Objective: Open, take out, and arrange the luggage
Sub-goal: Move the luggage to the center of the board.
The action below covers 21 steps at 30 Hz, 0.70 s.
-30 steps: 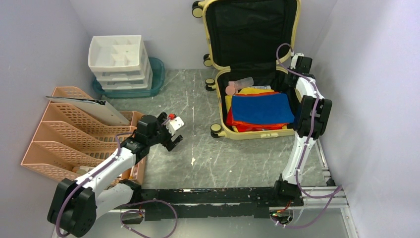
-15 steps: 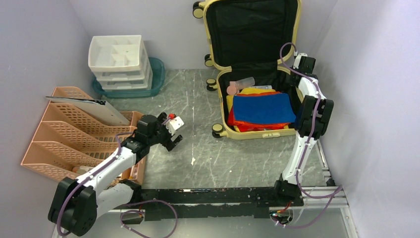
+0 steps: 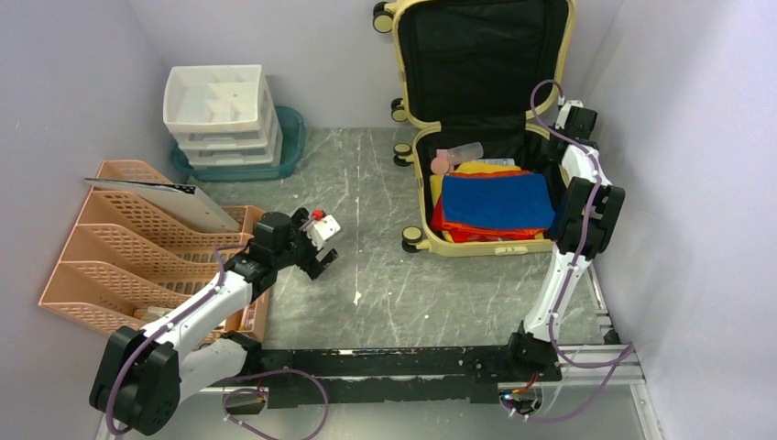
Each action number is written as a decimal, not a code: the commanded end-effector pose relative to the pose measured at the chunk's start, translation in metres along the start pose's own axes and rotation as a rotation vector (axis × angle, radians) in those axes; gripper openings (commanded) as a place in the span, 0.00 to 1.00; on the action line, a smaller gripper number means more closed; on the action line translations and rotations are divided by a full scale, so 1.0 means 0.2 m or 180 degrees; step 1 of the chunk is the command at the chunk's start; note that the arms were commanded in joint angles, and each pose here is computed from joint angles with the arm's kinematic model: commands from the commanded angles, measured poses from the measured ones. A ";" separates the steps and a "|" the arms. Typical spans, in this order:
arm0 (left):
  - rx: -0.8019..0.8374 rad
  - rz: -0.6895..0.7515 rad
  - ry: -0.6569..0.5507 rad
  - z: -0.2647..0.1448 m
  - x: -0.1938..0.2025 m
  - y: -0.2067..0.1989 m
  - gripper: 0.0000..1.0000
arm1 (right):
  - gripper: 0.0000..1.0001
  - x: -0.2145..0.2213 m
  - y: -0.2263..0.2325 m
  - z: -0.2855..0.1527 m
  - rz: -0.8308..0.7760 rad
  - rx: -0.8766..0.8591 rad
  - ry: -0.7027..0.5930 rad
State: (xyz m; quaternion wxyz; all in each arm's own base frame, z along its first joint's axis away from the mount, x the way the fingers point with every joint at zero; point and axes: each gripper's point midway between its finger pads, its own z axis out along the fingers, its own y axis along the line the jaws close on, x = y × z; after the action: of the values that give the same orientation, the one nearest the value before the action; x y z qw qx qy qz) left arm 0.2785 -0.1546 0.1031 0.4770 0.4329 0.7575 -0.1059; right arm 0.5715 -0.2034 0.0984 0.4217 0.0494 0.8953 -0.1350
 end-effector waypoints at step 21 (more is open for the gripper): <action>-0.0090 -0.0025 -0.0159 -0.01 -0.08 0.05 0.95 | 0.00 0.32 -0.88 -0.04 0.0228 0.1694 0.0313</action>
State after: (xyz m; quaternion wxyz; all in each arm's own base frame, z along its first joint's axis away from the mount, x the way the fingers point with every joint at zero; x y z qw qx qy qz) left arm 0.2796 -0.1527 0.1033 0.4776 0.4293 0.7594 -0.1042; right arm 0.5620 -0.2463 0.0976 0.4214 0.0674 0.8881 -0.1709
